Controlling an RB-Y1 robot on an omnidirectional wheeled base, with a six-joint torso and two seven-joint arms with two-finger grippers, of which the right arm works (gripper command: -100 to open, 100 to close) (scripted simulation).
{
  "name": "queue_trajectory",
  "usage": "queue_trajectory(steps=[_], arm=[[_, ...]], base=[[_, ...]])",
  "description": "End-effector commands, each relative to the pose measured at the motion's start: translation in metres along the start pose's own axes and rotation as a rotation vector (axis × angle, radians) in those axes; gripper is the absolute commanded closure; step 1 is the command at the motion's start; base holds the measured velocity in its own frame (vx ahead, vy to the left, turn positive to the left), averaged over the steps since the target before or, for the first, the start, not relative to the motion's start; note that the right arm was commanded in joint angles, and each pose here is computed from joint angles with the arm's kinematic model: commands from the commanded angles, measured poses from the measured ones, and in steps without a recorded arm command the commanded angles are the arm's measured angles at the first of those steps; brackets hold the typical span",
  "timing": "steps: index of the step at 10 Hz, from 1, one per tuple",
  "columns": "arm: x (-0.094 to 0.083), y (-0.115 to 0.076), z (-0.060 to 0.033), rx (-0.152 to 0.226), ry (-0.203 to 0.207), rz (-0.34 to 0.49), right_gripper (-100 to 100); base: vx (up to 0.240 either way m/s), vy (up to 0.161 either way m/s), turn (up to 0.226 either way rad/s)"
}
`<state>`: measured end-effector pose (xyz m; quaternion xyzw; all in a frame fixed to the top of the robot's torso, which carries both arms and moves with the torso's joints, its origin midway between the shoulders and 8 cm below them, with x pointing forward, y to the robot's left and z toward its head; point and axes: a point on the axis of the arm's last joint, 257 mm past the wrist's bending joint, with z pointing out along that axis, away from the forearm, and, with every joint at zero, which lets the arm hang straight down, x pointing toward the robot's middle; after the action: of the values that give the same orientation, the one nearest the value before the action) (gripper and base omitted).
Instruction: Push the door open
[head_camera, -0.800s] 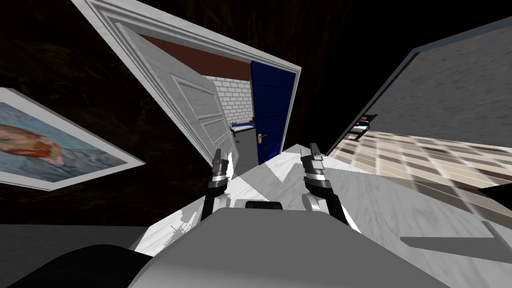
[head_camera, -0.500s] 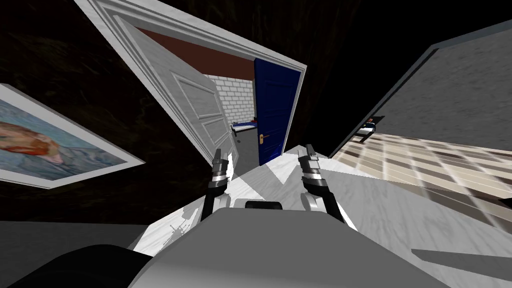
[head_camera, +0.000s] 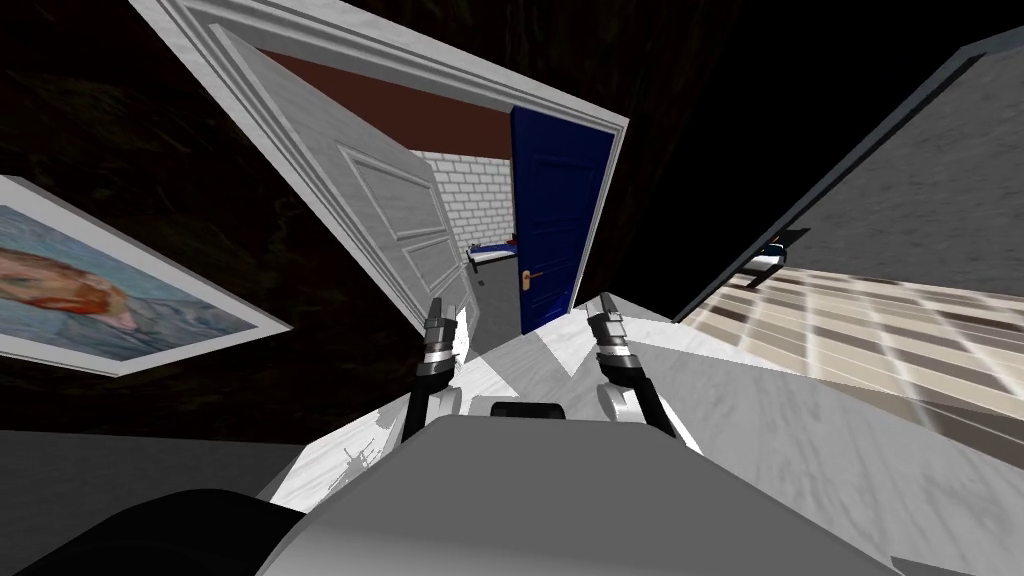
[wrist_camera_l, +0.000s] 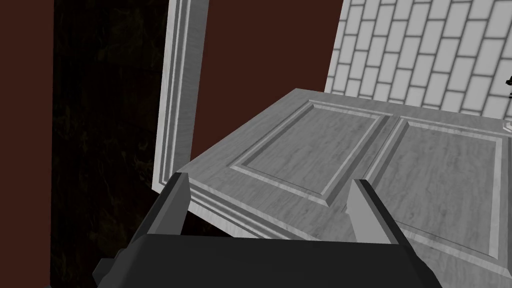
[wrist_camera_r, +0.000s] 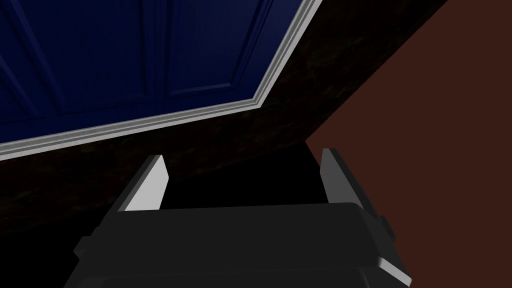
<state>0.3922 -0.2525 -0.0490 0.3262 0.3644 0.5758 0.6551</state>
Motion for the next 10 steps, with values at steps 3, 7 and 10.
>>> queue_trajectory(steps=[3,7,10], arm=[[0.009,-0.029,-0.0032,0.044,0.041,0.043,-100],[0.018,-0.062,-0.0062,0.1,0.087,0.088,-100],[0.022,-0.089,-0.0096,0.148,0.119,0.117,-100]], base=[[0.099,-0.013,0.088],[0.094,-0.02,0.092],[0.095,-0.025,0.104]])
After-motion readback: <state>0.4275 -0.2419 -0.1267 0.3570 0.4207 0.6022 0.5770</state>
